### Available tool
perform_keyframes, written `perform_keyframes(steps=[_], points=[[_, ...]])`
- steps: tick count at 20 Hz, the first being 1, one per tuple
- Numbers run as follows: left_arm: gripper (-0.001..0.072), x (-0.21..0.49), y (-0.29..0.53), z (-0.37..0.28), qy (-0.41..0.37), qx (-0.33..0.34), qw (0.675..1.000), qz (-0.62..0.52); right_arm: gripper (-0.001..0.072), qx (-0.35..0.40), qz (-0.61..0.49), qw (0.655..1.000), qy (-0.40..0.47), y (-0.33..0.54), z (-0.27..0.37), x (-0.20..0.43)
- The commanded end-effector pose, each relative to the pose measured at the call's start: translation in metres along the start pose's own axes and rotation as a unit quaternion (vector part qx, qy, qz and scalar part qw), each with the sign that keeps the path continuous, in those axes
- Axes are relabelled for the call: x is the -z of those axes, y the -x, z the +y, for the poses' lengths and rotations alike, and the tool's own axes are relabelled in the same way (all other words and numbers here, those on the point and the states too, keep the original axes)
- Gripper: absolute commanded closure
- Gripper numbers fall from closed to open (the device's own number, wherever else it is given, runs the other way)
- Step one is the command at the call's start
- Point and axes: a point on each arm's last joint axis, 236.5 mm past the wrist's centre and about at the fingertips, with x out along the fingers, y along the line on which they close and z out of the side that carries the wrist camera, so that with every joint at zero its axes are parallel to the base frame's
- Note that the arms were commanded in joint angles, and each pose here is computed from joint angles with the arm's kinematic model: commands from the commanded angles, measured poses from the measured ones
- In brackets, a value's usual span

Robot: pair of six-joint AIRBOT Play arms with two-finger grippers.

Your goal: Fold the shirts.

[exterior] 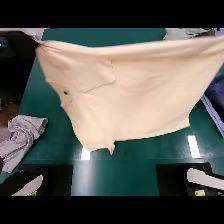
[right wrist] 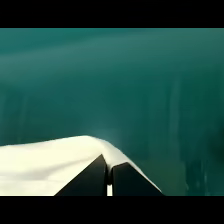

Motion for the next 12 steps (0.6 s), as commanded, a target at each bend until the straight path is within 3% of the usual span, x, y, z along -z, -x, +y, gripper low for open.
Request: perform_keyframes(steps=[1, 6, 12], points=[[0.0686, 0.017, -0.082, 0.023, 0.024, -0.013, 1.000, 0.014, 0.0694, 0.045, 0.077, 0.996, -0.007, -0.097, -0.038, 0.018], [0.0685, 0.021, -0.158, 0.047, 0.028, -0.028, 0.999, -0.013, 0.0694, 0.042, 0.039, 0.998, -0.013, -0.198, -0.057, 0.002], [0.0685, 0.018, -0.206, 0.066, 0.031, -0.043, 0.997, -0.061, 0.0695, 0.038, -0.035, 0.999, 0.010, -0.251, -0.055, -0.028]])
